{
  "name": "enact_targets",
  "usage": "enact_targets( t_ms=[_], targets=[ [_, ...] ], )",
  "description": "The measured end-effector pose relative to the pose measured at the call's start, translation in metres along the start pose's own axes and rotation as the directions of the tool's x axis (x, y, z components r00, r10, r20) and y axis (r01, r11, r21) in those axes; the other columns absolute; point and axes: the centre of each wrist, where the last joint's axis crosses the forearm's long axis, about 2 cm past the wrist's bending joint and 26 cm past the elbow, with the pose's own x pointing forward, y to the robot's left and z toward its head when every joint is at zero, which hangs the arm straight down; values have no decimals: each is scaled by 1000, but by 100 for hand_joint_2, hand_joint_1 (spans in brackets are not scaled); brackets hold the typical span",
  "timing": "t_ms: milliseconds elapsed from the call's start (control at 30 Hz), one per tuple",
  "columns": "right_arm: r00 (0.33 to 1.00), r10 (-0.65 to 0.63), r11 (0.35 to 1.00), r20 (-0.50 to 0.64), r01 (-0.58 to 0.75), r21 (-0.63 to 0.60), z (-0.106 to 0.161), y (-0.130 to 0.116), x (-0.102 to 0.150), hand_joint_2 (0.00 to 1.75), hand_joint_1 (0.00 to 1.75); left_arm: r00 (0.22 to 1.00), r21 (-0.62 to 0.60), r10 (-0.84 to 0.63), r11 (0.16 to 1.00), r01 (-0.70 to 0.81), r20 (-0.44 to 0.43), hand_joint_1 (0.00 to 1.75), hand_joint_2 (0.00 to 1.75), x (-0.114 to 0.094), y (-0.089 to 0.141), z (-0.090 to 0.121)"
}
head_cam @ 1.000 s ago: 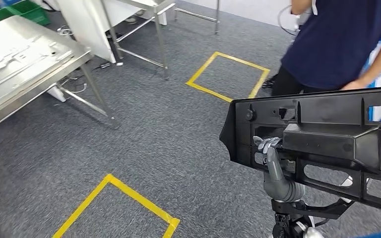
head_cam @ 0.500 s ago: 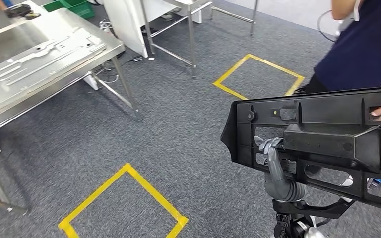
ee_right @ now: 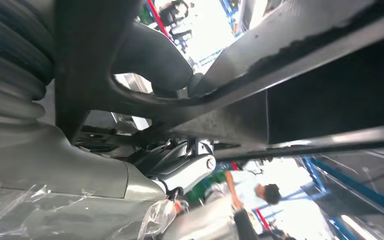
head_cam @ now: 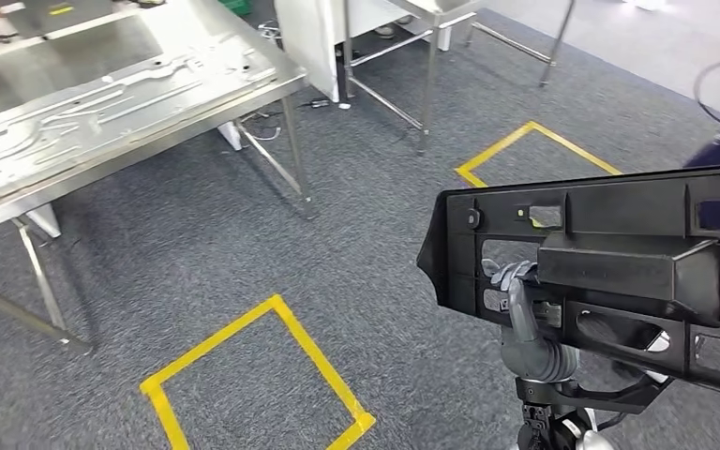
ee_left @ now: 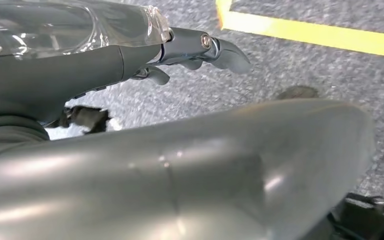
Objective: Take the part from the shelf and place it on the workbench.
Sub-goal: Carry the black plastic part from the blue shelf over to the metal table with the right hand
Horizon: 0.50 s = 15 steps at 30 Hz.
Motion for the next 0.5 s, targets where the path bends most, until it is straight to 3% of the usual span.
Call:
enact_targets(
  t_ms=[500],
  targets=[
    [1000, 7, 1000, -10, -7, -14, -1, -2, 1, 175, 175, 999, 9, -14, 1000, 14, -34, 0, 0, -4, -2, 1]
  ],
)
